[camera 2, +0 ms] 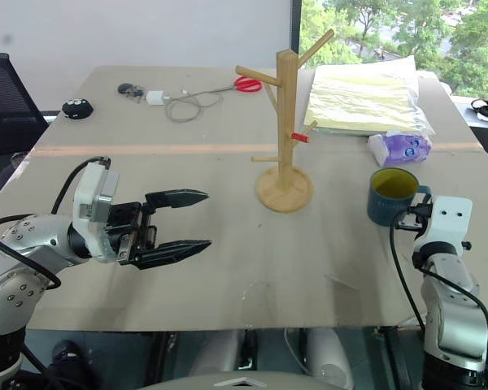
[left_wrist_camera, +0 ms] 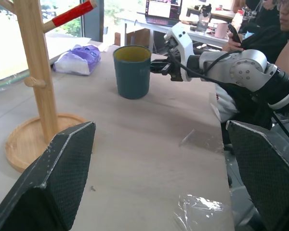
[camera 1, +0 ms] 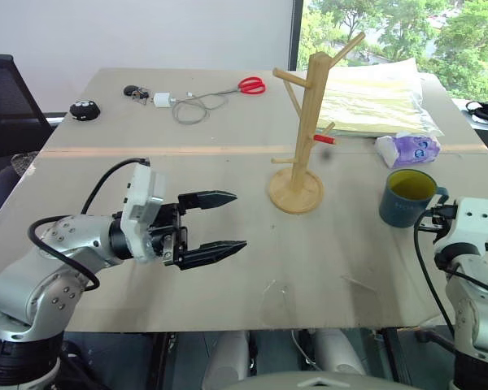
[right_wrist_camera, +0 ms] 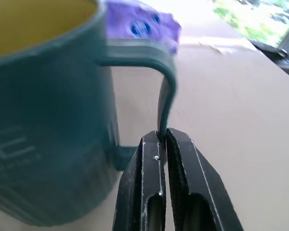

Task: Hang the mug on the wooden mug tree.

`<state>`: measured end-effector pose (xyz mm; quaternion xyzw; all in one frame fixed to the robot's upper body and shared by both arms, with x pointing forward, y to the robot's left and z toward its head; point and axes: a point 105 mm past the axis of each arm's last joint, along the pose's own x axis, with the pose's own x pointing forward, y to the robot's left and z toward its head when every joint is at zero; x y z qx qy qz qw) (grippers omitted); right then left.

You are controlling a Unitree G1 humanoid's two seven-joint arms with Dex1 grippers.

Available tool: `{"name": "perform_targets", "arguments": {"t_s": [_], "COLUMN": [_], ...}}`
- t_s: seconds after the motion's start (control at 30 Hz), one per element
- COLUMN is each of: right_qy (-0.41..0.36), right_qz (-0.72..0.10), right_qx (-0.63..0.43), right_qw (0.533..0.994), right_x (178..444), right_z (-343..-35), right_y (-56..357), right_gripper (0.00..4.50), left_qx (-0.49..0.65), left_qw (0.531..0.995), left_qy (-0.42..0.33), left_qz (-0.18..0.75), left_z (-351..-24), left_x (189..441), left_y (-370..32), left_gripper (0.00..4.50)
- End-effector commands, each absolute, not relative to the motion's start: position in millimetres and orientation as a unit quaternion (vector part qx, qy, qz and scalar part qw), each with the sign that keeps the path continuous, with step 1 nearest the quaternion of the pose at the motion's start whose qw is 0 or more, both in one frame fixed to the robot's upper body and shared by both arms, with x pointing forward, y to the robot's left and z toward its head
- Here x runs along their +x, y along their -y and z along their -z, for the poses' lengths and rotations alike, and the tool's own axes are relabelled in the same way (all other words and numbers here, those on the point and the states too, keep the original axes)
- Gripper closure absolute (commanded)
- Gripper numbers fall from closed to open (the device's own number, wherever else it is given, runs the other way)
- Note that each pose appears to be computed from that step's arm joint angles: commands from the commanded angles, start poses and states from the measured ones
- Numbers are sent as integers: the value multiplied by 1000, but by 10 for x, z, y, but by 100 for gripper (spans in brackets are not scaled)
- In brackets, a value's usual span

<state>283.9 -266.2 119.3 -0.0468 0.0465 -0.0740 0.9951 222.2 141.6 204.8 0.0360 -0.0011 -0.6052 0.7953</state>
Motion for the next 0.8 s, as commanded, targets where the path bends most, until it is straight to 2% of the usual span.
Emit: {"name": "perform_targets", "arguments": {"t_s": [0.03,0.37,0.53,0.8], "right_qy": [49,74,56,37], "right_qz": [-58,-259,-334,-389], "right_qx": [-47,-38,-57,-101], "right_qw": [996,962,939,915], "right_x": [2799,2760,2706,2840], "right_z": [-1708,-2192,-2310,-2494], "right_y": [2461,2047,1859,1480], "right_gripper": [442,442,442,442], "left_qx": [53,18,-1,-8], "left_qw": [816,815,803,808], "left_qy": [48,57,62,55], "left_qz": [574,576,592,586], "left_z": [-2132,-2122,-2157,-2161], "left_x": [2279,2289,2203,2102], "left_y": [-1475,-1541,-1555,-1652], "left_gripper": [0,0,0,0]}}
